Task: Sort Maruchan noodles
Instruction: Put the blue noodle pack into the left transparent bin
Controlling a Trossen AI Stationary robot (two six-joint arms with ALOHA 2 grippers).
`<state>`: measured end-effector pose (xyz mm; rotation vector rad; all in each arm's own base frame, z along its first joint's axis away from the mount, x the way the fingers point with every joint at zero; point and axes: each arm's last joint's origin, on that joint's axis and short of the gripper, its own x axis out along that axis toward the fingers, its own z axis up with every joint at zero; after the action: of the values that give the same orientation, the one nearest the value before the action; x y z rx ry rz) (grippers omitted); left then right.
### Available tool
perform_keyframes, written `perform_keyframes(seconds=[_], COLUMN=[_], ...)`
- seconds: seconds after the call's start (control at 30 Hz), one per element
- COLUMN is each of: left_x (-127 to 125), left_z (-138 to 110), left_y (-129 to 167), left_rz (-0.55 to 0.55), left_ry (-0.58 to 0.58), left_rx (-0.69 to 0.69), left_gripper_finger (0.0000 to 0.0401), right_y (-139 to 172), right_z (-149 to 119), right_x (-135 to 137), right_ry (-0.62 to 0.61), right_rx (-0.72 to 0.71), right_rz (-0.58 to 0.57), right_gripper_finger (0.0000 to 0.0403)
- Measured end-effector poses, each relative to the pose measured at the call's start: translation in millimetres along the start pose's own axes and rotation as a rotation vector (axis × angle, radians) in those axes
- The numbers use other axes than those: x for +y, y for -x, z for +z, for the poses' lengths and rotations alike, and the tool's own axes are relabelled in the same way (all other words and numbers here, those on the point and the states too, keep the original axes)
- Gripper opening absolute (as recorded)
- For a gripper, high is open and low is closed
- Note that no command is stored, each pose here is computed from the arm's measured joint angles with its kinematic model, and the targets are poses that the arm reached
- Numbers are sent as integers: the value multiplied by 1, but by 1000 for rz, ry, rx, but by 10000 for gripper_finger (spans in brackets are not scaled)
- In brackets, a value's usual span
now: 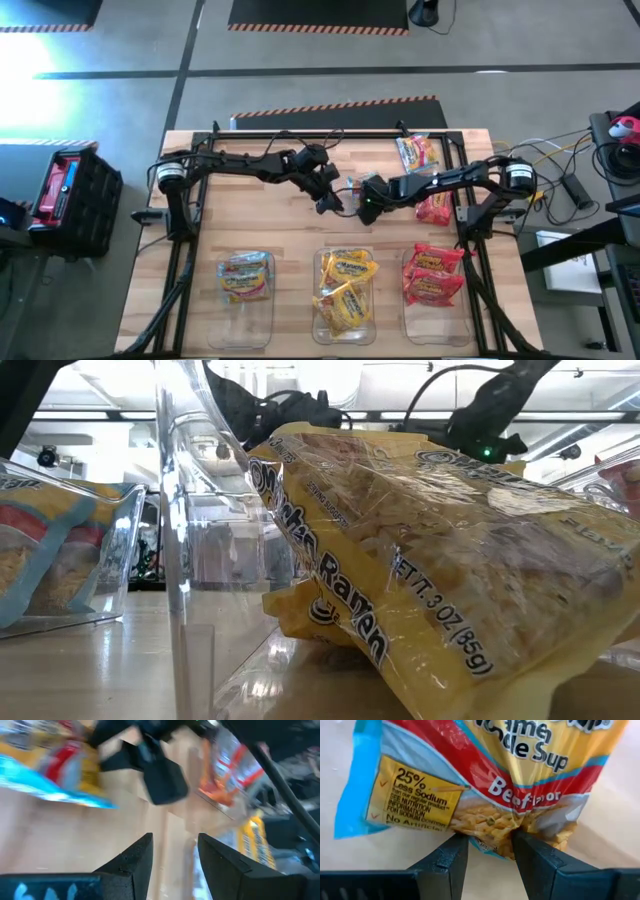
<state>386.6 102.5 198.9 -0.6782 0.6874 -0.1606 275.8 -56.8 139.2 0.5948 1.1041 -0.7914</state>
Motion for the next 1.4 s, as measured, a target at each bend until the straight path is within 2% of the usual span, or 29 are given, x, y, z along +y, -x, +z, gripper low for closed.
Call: perform_keyframes(seconds=[0.23, 0.43, 0.63, 0.97, 1.23, 1.4], left_x=[18, 25, 41, 68, 81, 84], left_z=[11, 18, 15, 9, -12, -22], left_y=[13, 17, 10, 16, 15, 13], left_rz=[106, 110, 149, 270, 289, 228], left_ry=[25, 27, 136, 305, 412, 474], left_rx=[-93, -150, -158, -200, -183, -251], left_gripper_finger=[139, 139, 139, 139, 139, 139], right_y=[-3, -6, -11, -21, -29, -28], right_z=[-3, -1, 1, -11, -21, -20], right_x=[-4, -2, 2, -6, -13, -11], right_ry=[138, 350, 510, 613, 614, 666], right_rx=[-34, -91, -192, -214, -239, -255], right_rz=[-72, -38, 14, 5, 34, 38], right_gripper_finger=[146, 146, 146, 146, 146, 146])
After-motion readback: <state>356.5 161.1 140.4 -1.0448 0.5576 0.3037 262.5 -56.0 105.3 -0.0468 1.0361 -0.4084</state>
